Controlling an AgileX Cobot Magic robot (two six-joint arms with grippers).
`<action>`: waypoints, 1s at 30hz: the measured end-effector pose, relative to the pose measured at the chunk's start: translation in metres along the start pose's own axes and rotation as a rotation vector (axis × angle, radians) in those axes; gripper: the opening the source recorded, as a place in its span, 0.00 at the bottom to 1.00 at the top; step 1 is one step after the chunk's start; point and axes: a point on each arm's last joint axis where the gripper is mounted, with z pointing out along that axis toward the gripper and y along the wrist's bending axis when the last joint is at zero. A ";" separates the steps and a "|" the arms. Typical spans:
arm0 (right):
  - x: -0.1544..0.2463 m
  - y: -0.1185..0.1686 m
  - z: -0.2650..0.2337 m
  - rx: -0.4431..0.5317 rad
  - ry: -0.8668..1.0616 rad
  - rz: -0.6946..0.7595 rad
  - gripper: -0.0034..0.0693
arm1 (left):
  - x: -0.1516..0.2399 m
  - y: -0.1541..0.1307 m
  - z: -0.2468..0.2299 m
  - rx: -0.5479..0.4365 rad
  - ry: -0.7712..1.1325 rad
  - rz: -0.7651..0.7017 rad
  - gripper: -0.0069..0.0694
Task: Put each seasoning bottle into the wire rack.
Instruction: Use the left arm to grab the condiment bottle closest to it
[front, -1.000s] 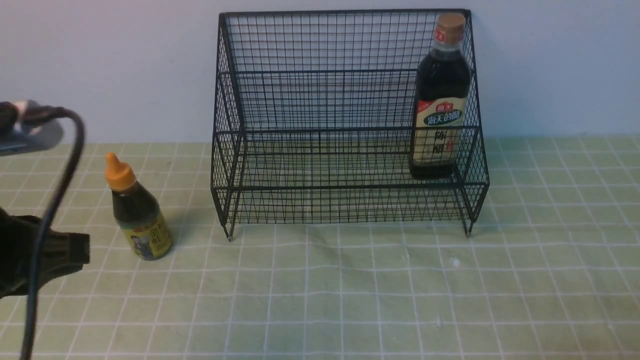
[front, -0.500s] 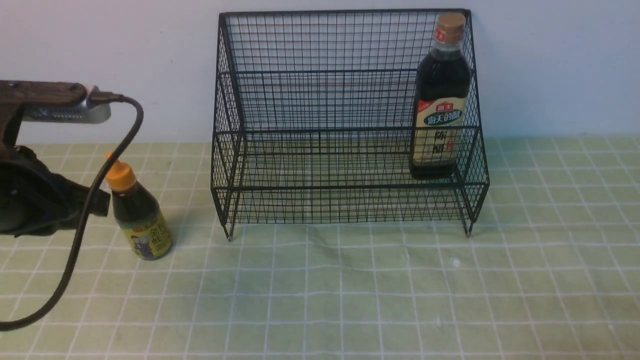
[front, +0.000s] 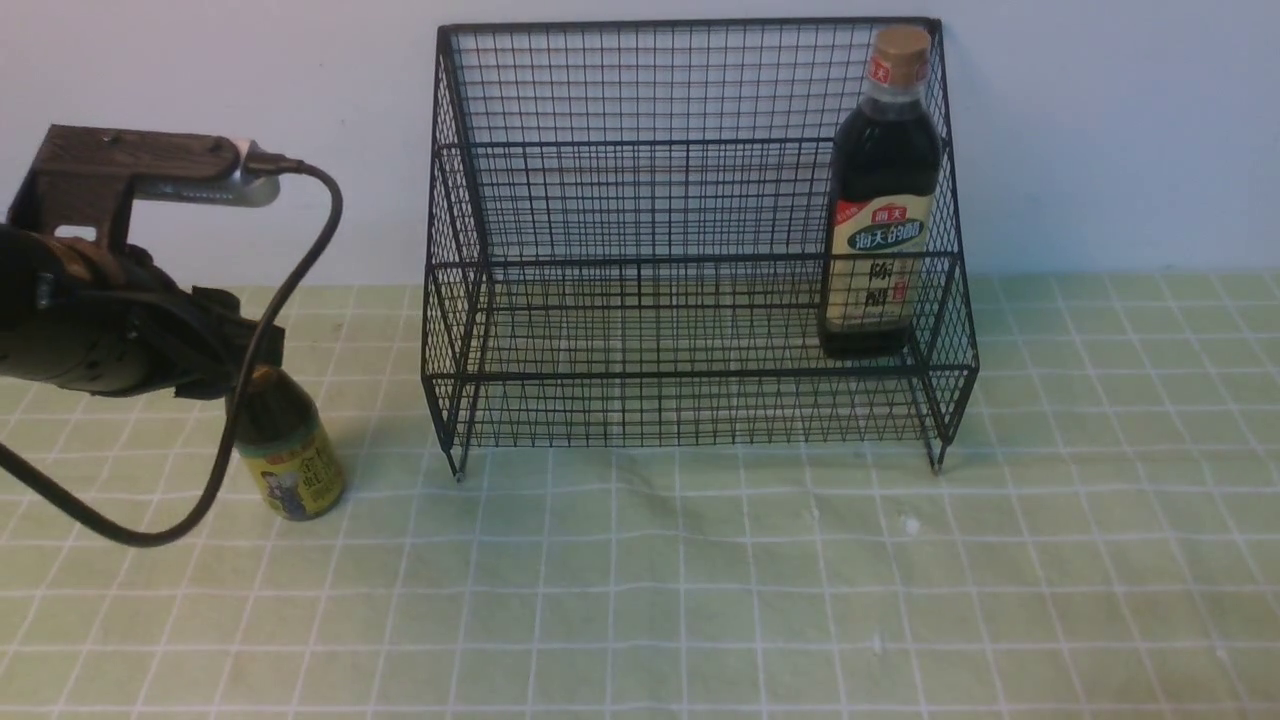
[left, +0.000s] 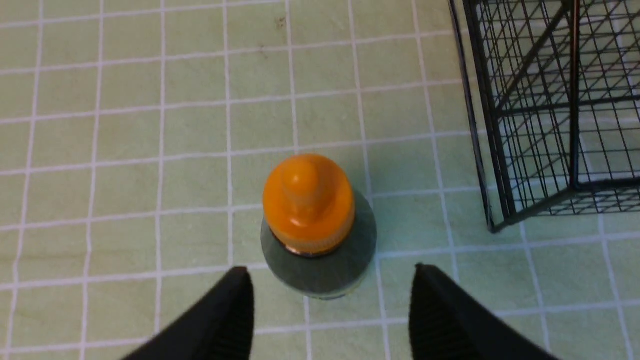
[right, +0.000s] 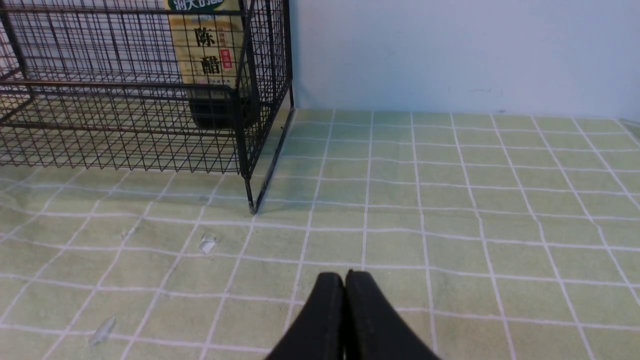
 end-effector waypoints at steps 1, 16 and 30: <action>0.000 0.000 0.000 0.000 0.000 0.000 0.03 | -0.001 0.000 0.004 -0.001 -0.013 0.000 0.67; 0.000 0.000 0.000 0.000 0.000 0.000 0.03 | -0.003 0.001 0.056 -0.004 -0.059 0.000 0.51; 0.000 0.000 0.000 0.000 0.000 0.000 0.03 | -0.040 0.001 -0.011 -0.004 -0.159 0.001 0.46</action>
